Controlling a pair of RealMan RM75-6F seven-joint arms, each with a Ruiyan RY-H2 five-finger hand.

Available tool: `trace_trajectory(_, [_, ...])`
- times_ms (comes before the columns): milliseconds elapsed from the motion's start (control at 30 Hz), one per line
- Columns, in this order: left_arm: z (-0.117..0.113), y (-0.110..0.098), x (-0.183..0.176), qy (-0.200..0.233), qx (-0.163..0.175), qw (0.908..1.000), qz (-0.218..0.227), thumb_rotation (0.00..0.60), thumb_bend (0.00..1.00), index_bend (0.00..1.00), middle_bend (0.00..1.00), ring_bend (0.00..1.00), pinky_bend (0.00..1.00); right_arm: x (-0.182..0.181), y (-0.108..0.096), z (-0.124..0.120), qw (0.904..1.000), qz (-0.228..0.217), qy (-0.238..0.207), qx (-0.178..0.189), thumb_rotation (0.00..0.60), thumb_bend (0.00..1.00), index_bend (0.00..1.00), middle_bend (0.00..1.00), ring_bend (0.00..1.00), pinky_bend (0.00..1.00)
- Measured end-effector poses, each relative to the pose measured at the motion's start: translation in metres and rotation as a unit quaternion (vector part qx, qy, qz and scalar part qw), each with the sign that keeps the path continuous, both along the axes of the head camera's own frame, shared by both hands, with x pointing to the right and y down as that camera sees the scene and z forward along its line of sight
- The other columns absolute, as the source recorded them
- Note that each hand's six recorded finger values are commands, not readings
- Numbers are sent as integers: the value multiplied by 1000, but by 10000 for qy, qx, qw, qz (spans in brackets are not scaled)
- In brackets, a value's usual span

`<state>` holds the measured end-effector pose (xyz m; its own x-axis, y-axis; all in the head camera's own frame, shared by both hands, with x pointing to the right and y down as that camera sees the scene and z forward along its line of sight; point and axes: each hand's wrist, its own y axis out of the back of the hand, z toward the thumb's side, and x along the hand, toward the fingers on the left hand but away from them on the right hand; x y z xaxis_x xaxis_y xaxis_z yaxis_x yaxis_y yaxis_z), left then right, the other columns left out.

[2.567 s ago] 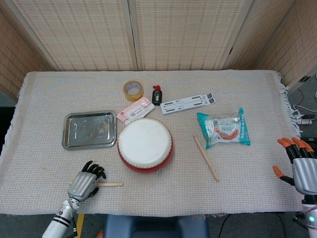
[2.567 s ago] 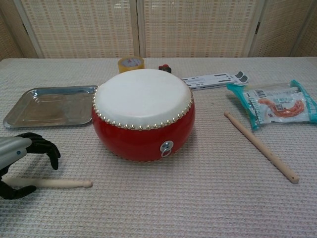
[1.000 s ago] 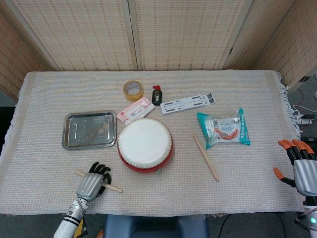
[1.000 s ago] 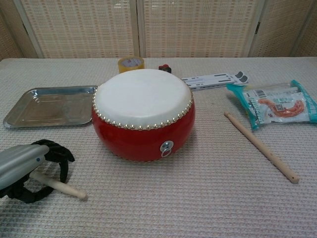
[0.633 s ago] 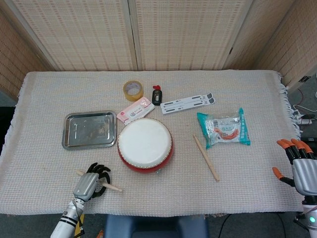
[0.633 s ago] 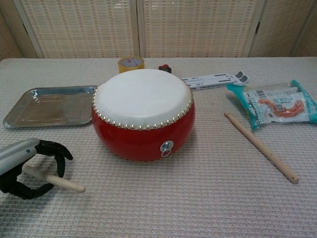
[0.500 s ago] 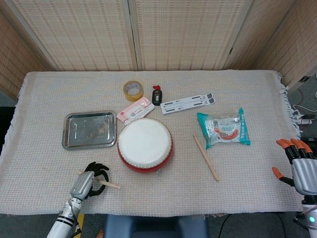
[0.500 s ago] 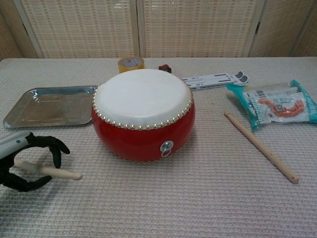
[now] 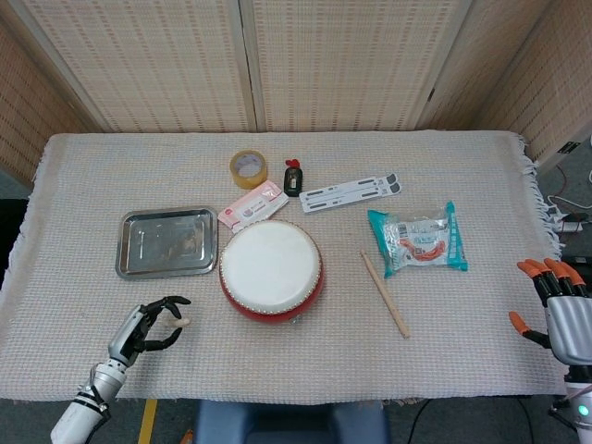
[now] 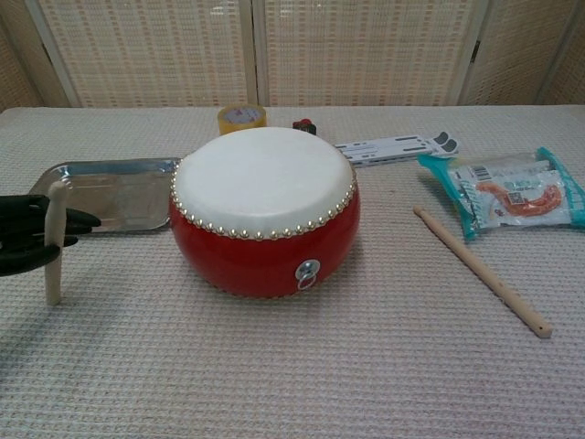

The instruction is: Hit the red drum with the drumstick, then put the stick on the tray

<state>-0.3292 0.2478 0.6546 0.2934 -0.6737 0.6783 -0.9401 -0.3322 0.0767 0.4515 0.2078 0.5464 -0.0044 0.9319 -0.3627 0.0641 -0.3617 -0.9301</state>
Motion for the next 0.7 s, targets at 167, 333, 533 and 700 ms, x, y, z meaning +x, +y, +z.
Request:
trace_trajectory(167, [0,-5,-9,849,-397,9944,-488,600,357,543,304,148,45,1,-2,-4,10000,31,24,56,600,237,179,166,65,121])
trace_trajectory(333, [2,-8,-17,1515,-779,9827,-726,600,357,542,306,154,46,0,-4,-10,9999,42,36,153,600,237,179,166,65,121])
trace_trajectory(533, [14,-9,-30,1639,-1033,9788,-657,600,357,542,309,157,48,1,-3,-10,9999,75,67,124,600,237,179,166,65,121])
trace_trajectory(700, [18,-10,-33,1914,-1221,9700,-867,600,356,541,316,170,75,1,-2,-10,9999,85,74,122,600,237,179,166,65,121])
